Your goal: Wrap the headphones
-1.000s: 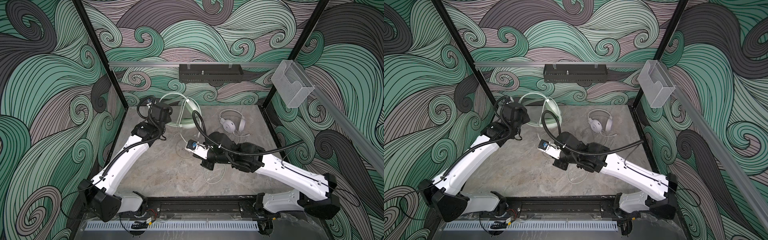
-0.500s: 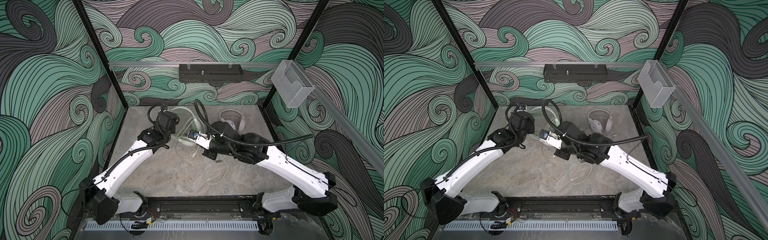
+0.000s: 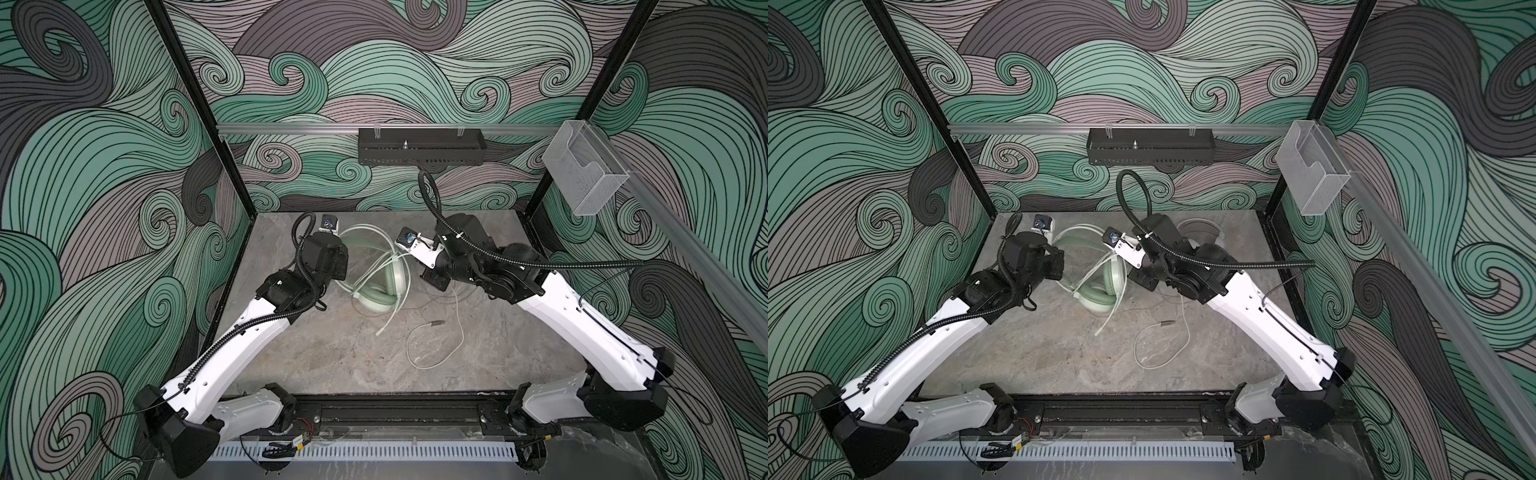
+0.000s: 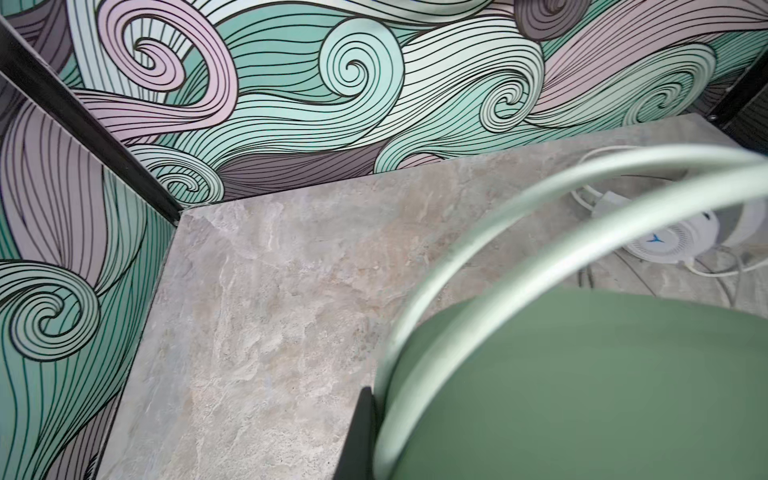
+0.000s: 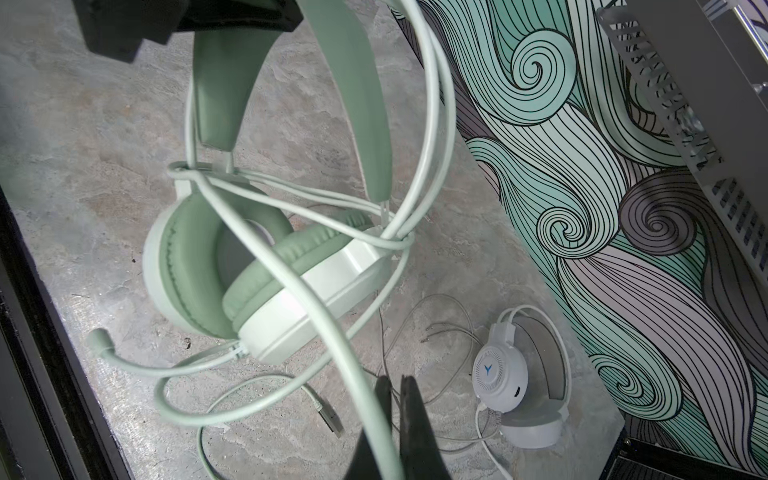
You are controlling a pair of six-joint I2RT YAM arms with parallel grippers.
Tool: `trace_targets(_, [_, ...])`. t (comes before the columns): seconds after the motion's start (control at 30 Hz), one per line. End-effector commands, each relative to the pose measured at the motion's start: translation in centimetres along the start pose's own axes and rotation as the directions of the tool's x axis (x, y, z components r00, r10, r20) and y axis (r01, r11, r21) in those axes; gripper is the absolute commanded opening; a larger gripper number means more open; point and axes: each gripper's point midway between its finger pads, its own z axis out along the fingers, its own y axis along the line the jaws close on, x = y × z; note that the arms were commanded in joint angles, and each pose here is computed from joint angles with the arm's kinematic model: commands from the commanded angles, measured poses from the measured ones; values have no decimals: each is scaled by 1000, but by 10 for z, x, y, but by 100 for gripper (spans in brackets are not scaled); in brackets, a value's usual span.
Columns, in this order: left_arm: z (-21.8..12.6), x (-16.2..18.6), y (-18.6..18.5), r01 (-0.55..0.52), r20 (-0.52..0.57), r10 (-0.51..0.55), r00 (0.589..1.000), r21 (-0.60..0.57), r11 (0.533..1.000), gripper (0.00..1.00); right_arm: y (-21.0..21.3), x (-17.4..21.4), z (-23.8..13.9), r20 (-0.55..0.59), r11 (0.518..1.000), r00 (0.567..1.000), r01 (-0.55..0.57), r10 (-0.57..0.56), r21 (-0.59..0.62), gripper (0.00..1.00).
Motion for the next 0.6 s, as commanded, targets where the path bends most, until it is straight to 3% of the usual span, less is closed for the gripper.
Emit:
trace_targets(0.0, [-24, -23, -16, 40, 76, -51, 996, 143, 989, 0, -16, -3, -3, 17, 998, 999, -44, 43, 37, 0])
trace_targets(0.3, [-54, -32, -35, 83, 89, -117, 989, 318, 945, 0, -39, 4, 2, 48, 983, 983, -178, 176, 41, 0])
trace_targets(0.57, [-85, -62, -40, 192, 116, -264, 958, 426, 884, 0, -47, 6, 3, 130, 955, 947, -296, 294, -7, 6])
